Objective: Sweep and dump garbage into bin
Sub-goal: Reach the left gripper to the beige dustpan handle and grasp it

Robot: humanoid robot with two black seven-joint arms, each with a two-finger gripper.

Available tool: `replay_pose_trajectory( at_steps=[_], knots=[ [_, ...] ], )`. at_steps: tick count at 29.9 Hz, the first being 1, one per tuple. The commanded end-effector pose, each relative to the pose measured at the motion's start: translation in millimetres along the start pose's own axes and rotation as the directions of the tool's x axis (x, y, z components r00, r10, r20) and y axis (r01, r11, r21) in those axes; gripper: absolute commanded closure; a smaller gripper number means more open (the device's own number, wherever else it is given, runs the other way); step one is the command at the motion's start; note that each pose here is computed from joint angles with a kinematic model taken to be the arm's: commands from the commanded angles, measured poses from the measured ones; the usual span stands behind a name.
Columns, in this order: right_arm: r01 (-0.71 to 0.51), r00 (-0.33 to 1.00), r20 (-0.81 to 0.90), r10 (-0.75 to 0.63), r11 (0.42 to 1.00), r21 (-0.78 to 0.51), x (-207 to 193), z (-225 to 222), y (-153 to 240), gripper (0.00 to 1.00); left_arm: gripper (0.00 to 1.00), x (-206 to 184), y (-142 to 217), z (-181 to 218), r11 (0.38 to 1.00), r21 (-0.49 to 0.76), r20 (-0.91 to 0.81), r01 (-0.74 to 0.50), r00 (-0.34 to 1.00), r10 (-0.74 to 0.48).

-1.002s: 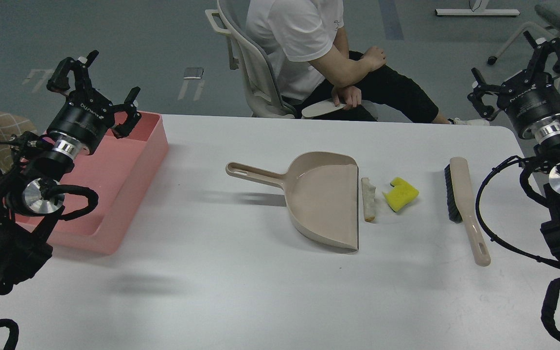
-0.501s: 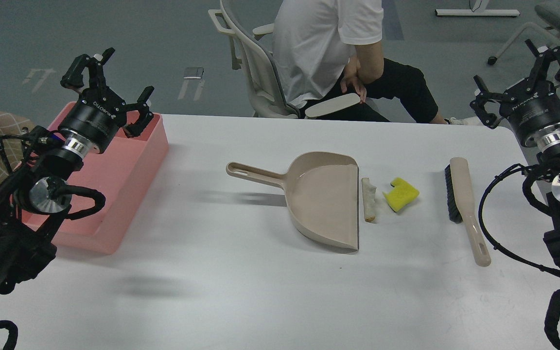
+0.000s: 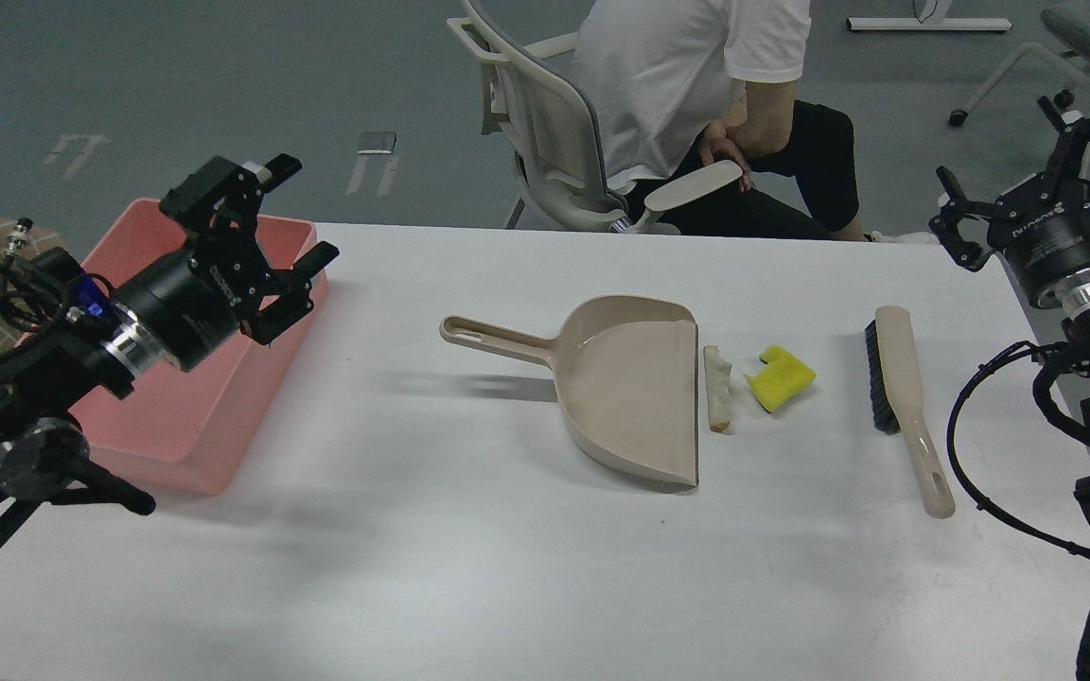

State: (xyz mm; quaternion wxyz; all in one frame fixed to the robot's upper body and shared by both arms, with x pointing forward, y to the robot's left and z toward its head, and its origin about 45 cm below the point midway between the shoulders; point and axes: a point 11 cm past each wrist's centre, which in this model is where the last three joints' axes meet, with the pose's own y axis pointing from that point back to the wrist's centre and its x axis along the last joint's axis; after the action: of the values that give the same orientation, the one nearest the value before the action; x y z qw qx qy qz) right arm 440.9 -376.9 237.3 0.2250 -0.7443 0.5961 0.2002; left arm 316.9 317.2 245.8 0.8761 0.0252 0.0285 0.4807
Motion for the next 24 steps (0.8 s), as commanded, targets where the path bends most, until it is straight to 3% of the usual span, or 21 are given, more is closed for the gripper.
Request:
replay_pose_trajectory(
  at_steps=[1, 7, 11, 24],
  knots=[
    [-0.009, 1.000, 0.000, 0.009, 1.000, -0.005, 4, 2, 4, 0.00, 0.04, -19, 8, -23, 0.999, 0.052, 0.075, -0.003, 0.997, -0.001],
    [-0.018, 1.000, 0.002, 0.018, 1.000, 0.000, 7, 1, 7, 0.00, 0.07, -22, 1, -68, 0.986, 0.147, 0.072, -0.081, 0.995, 0.071],
    [-0.023, 1.000, 0.006, 0.023, 1.000, 0.005, 9, 0, 8, 0.00, 0.08, -36, -29, -82, 0.987, 0.159, 0.065, -0.035, 0.998, 0.025],
    [-0.035, 0.999, -0.010, 0.035, 0.999, 0.008, 15, -6, 12, 0.00, 0.11, -46, -70, -117, 0.976, 0.213, 0.042, -0.038, 0.999, 0.029]
  ],
)
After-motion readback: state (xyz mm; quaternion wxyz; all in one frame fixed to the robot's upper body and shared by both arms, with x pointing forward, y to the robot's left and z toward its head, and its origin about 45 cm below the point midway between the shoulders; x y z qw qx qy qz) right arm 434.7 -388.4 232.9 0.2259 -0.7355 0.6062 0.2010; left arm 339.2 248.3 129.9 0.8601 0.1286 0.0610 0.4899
